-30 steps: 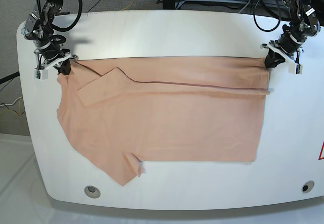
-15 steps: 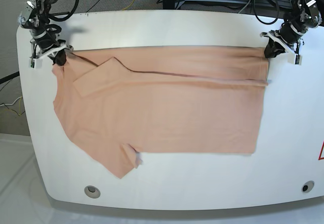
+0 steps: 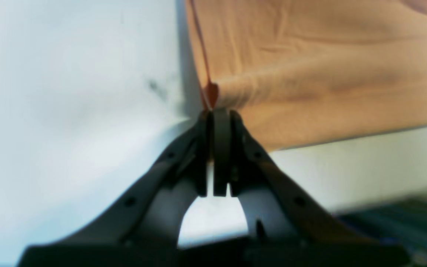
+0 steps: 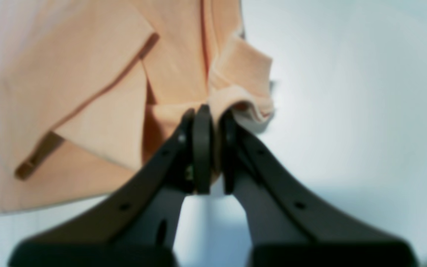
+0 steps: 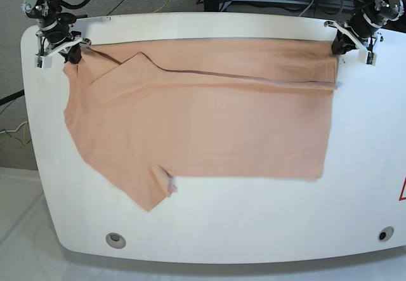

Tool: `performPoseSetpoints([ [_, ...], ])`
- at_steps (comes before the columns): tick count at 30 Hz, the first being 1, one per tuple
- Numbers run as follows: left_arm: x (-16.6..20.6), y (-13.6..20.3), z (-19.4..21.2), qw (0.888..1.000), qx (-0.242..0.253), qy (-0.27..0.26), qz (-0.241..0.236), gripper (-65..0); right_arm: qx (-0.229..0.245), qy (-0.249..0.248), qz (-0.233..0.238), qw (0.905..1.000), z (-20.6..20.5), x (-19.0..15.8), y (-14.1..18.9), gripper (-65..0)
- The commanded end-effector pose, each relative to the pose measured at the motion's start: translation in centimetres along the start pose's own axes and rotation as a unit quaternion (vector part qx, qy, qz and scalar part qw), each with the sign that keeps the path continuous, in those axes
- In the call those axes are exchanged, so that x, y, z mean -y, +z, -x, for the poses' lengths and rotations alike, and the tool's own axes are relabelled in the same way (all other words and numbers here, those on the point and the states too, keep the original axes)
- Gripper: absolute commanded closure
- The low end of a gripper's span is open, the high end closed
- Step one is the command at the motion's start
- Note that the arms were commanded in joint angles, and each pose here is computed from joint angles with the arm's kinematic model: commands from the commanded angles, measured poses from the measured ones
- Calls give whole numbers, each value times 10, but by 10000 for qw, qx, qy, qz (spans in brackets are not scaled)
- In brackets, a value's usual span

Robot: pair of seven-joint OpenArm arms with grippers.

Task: Fold the T-shirt properly
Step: 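Pull the folded edge toward the robot with both grippers, stretching the shirt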

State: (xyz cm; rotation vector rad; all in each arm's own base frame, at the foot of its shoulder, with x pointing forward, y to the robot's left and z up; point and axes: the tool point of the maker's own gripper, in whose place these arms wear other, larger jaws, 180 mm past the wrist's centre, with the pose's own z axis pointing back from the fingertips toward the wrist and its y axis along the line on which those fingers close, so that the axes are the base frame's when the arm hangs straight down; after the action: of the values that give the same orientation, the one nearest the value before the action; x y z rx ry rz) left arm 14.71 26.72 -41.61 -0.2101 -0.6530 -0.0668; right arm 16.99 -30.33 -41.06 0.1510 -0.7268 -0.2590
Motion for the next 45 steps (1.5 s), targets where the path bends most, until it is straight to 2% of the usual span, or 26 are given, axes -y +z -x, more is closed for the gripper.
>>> performPoseSetpoints([
  [1, -3, 10, 3, 9998, -107, -150, -73, 0, 196, 171, -14, 9997, -14, -1, 9, 0],
  [20, 0, 22, 20, 9993, -318, -169, -93, 0, -281, 275, 145, 9991, 19, 7, 23, 0],
  [31, -2, 21, 17, 9995, -271, -138, -97, 0, -260, 288, 184, 9991, 18, 9, 21, 0],
  [40, -5, 22, 22, 9986, -467, -195, -172, -126, -307, 297, 190, 9989, 20, 9, 21, -22],
  [45, -8, 23, 23, 9981, -522, -236, -237, -169, -302, 307, 162, 9989, 19, 7, 21, -40],
])
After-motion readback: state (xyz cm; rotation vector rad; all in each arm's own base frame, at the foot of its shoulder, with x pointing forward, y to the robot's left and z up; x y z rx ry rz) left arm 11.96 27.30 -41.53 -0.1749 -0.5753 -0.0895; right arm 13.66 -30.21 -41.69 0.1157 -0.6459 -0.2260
